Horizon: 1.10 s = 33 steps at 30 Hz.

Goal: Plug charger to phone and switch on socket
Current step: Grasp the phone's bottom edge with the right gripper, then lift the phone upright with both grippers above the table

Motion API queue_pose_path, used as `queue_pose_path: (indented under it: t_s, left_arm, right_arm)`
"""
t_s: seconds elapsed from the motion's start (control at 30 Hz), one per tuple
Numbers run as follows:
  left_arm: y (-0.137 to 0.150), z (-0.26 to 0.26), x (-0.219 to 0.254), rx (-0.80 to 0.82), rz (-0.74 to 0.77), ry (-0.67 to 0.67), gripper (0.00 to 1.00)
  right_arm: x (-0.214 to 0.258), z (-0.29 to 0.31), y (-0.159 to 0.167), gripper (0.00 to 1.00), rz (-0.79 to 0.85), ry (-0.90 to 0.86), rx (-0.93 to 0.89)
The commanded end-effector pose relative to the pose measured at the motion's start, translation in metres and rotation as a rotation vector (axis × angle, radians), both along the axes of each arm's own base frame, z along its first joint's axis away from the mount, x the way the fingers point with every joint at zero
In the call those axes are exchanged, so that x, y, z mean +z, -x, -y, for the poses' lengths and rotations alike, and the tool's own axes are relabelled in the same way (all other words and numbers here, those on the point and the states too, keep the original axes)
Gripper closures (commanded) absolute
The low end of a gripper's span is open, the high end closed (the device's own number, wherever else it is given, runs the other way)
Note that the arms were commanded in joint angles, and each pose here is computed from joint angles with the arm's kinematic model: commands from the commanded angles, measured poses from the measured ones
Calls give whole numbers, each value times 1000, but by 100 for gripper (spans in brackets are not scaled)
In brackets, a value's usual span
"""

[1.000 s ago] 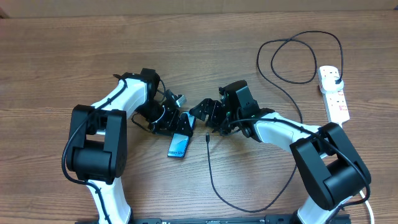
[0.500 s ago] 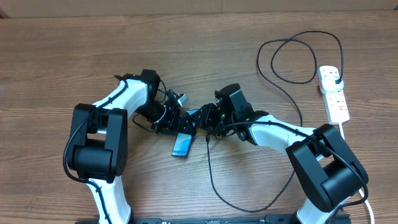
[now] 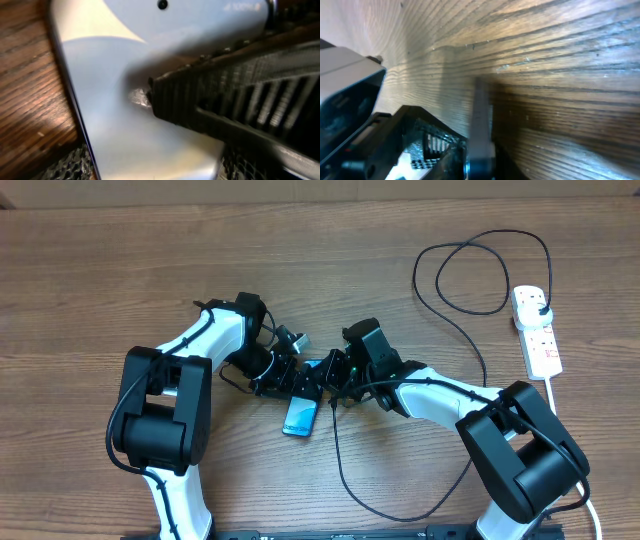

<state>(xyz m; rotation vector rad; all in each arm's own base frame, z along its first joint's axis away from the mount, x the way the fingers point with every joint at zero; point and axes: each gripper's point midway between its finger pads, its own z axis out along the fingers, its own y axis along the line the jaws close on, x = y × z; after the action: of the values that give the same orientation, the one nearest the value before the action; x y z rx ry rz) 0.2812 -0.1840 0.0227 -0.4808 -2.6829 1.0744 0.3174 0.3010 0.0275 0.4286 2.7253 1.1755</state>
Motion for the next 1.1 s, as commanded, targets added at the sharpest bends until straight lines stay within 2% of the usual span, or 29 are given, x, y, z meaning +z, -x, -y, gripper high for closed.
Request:
queue_pose_path:
  t_s: [0.0, 0.13, 0.17, 0.5, 0.7, 0.87, 1.07]
  left_arm:
    - [11, -2, -17, -39, -26, -27, 12]
    - [11, -2, -17, -39, -27, -27, 8]
    - [11, -2, -17, -39, -27, -27, 0]
    - [11, -7, -16, -24, -39, -29, 0]
    - [2, -6, -8, -17, -22, -13, 0]
    - [-17, 12, 28, -10, 10, 124, 0]
    - [-38, 42, 105, -5, 61, 422, 5]
  right_arm:
    - [-4, -3, 3, 88, -5, 1, 9]
    - [-4, -3, 3, 96, -5, 1, 9]
    - [-4, -3, 4, 96, -6, 1, 9]
    - [4, 1, 0, 96, -9, -51, 44]
    - [37, 1, -12, 96, 48, -233, 133]
    - [59, 13, -28, 96, 97, -339, 149]
    - [76, 26, -44, 96, 172, -392, 146]
